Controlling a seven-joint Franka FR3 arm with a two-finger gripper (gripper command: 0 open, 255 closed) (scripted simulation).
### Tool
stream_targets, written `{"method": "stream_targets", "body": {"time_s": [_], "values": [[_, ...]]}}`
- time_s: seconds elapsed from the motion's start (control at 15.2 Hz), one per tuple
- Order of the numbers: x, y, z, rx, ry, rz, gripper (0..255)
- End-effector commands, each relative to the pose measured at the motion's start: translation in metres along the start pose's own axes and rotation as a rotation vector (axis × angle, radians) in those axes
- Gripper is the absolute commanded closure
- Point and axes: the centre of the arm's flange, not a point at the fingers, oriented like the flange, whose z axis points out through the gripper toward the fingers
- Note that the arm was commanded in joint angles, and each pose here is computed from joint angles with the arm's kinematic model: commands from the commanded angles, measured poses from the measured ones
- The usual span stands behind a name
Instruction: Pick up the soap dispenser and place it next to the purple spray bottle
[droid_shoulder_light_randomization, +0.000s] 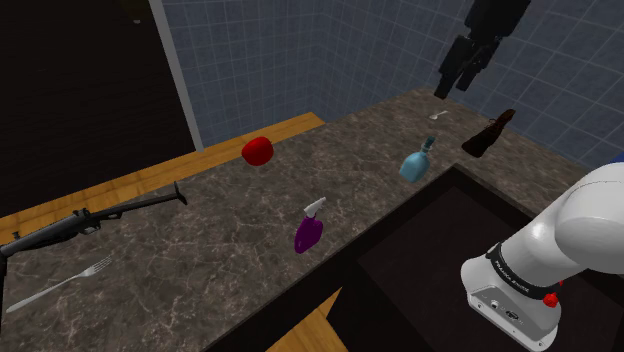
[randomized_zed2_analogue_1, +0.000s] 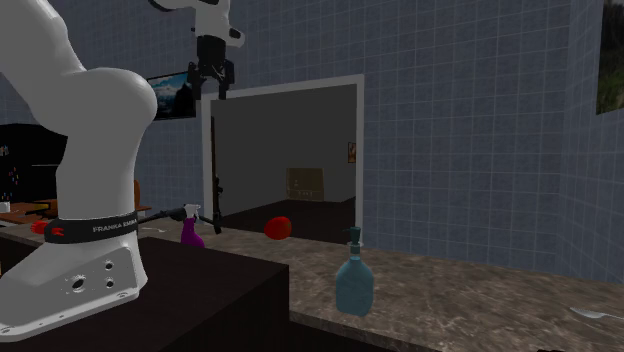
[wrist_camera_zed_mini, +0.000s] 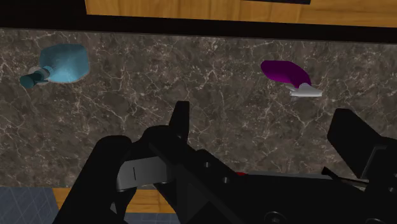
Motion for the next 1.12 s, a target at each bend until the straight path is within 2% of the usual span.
{"method": "stream_targets", "body": {"time_s": [0.0, 1.06], "values": [[0.000, 0.000, 0.000, 0.000, 0.000, 0.000, 0], [0.052, 0.152, 0.130, -0.051, -0.020, 0.014, 0]]}}
